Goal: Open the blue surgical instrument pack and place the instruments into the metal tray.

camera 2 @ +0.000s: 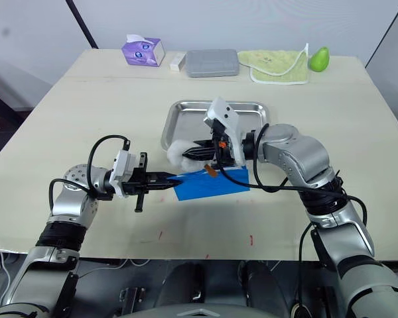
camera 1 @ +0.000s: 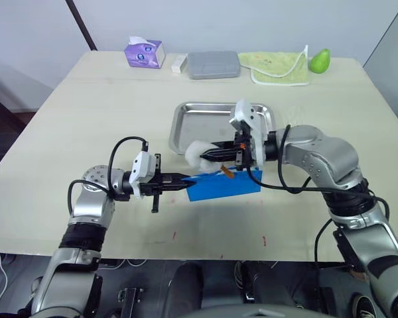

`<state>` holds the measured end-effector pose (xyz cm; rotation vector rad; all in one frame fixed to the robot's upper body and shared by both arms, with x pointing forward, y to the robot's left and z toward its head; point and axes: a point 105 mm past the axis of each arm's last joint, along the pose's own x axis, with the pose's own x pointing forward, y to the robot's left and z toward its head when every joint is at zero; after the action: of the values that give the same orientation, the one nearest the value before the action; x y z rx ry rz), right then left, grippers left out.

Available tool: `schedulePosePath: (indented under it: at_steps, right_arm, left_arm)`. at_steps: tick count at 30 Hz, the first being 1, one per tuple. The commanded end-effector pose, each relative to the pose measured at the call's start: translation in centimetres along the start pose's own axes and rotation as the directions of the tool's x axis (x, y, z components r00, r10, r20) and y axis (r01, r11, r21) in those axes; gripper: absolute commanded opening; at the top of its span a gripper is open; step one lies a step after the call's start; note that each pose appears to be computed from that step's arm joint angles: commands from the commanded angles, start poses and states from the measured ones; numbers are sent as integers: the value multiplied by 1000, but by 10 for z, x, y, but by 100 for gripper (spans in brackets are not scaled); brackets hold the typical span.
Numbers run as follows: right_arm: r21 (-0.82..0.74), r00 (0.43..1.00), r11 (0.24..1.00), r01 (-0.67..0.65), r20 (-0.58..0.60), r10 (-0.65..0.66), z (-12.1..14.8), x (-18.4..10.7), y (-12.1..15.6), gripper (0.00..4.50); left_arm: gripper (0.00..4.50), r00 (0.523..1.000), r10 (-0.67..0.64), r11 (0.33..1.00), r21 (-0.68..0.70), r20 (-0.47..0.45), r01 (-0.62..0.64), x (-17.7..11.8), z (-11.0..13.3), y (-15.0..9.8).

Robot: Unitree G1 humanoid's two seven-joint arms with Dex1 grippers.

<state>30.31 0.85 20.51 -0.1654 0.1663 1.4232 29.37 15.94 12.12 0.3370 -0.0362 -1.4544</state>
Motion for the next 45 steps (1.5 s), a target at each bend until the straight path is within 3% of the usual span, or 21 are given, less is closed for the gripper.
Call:
schedulePosePath:
  at_steps: [1,8,12,25,26,27,28,34,41,45]
  right_arm:
    - [-22,1000,1000,3,28,-2,8,-6,8,1]
    - [-20,999,999,30,-18,-31,-4,-23,22,1]
    - [-1,994,997,74,-80,-74,-29,-39,42,1]
    - [146,991,987,73,-125,-55,-53,-28,48,1]
    - [149,991,987,64,-128,-45,-55,-27,49,95]
    - [158,992,986,48,-126,-28,-56,-25,51,104]
    - [166,992,985,39,-124,-18,-57,-25,52,145]
    - [179,990,984,-3,-138,28,-62,-30,57,435]
    - [140,993,989,-41,-101,55,-65,-49,65,443]
    - [104,999,993,-49,-1,50,-53,-66,68,443]
  left_arm:
    - [0,998,-37,998,-58,-52,34,6,-17,-7]
    - [0,999,11,999,-50,-37,-13,7,-15,4]
    - [0,999,9,999,-41,-43,-11,8,-13,8]
    - [0,999,-12,999,-43,-34,11,15,-8,5]
    - [0,999,-16,999,-42,-34,14,14,-7,5]
    - [0,999,-21,999,-43,-35,19,14,-7,4]
    - [0,999,-26,999,-43,-36,25,13,-7,3]
    - [0,998,-42,998,-38,-47,40,11,-7,1]
    - [0,997,-53,998,-23,-49,52,10,-8,1]
    - [0,997,-54,998,-21,-51,53,10,-11,0]
